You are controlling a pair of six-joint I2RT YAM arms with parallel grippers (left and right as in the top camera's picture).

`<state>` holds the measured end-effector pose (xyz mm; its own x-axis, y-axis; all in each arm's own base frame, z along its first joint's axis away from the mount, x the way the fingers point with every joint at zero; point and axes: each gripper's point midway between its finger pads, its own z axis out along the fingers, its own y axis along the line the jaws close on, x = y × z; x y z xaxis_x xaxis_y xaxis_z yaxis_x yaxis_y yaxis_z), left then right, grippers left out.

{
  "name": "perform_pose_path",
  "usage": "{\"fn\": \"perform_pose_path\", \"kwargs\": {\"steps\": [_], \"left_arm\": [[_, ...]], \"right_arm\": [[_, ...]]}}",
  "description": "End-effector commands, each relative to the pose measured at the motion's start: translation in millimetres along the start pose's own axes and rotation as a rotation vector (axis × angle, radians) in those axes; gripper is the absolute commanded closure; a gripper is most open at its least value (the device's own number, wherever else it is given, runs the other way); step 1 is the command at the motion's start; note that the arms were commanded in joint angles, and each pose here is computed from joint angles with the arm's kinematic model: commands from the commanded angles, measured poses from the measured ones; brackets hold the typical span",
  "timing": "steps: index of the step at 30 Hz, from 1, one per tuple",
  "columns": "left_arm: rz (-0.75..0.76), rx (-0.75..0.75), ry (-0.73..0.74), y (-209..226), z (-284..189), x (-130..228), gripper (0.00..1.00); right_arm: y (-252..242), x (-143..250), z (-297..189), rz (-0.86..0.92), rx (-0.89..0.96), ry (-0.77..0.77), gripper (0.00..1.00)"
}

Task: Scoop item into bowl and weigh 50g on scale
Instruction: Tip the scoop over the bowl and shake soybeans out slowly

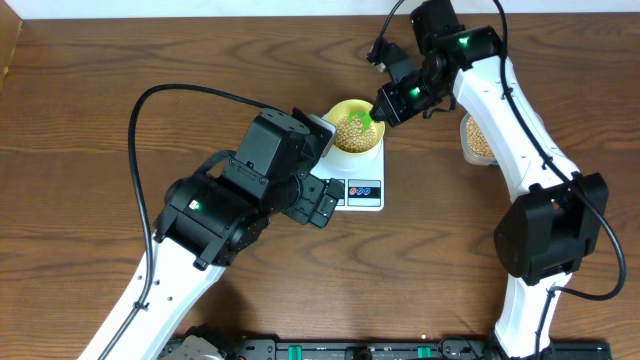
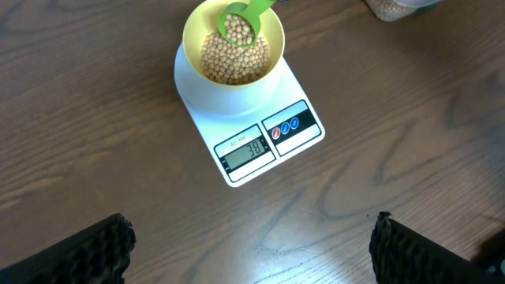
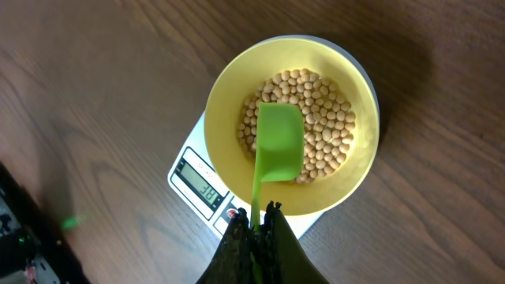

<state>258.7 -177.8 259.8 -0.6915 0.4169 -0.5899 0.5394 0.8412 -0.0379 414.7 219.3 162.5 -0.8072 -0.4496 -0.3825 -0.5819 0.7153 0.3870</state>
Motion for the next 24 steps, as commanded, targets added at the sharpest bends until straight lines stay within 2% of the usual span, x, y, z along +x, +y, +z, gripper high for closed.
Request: {"fn": "perform_pose_path", "kwargs": {"steps": [1,24], "left_arm": [[0.005,-0.013,-0.022,2.5,-6.1,-6.2,0.02],[0.005,-0.013,-0.021,2.7,-6.0,-6.2,0.02]], "right_arm": [[5.6,-8.9,-9.1,-0.090,0.004,-0.031,0.99],[5.7,-11.1,-9.8,-0.327,0.016,-0.035,0.99]]}}
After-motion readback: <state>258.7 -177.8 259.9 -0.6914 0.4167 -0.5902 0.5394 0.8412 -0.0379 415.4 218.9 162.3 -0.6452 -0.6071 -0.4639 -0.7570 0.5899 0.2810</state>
